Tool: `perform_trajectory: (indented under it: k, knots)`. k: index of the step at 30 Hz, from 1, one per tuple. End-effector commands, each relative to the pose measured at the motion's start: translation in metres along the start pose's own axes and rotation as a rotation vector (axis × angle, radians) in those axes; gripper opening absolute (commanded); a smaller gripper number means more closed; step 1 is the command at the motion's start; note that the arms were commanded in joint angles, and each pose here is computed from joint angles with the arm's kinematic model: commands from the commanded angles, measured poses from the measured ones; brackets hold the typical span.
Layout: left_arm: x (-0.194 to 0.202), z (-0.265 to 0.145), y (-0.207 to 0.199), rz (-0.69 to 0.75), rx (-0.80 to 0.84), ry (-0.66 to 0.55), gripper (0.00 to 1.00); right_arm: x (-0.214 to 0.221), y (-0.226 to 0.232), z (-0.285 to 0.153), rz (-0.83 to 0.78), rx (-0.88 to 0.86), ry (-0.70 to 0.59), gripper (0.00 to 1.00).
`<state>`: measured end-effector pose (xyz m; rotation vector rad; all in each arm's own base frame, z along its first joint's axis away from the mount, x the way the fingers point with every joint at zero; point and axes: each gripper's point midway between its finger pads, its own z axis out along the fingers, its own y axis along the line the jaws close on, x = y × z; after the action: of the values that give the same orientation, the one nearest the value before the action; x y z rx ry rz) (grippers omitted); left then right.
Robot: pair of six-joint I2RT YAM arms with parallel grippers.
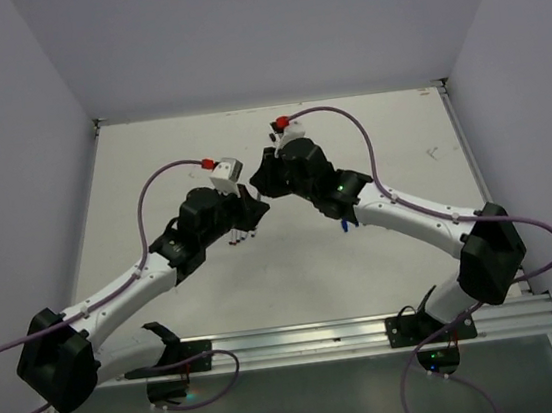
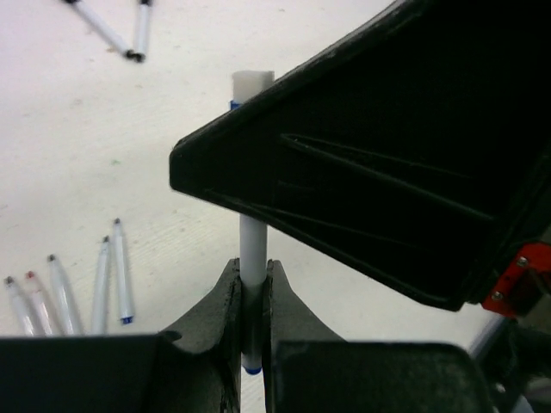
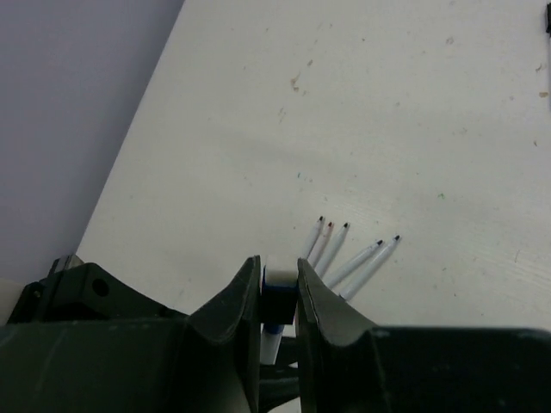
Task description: Open the pen caps
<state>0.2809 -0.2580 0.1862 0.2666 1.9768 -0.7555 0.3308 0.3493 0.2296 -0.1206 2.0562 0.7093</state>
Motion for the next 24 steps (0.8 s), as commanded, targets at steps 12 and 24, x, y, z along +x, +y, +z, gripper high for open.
perform_trajectory:
  k: [12,24]
  knots:
    - [-0.038,-0.103,-0.128,-0.057,1.070,-0.108,0.00,-0.030,0.031,-0.062,0.036,-0.834,-0.072,0.00]
    - [-0.026,-0.106,-0.120,-0.079,1.087,-0.063,0.00,-0.026,0.047,-0.099,0.161,-1.241,0.009,0.00]
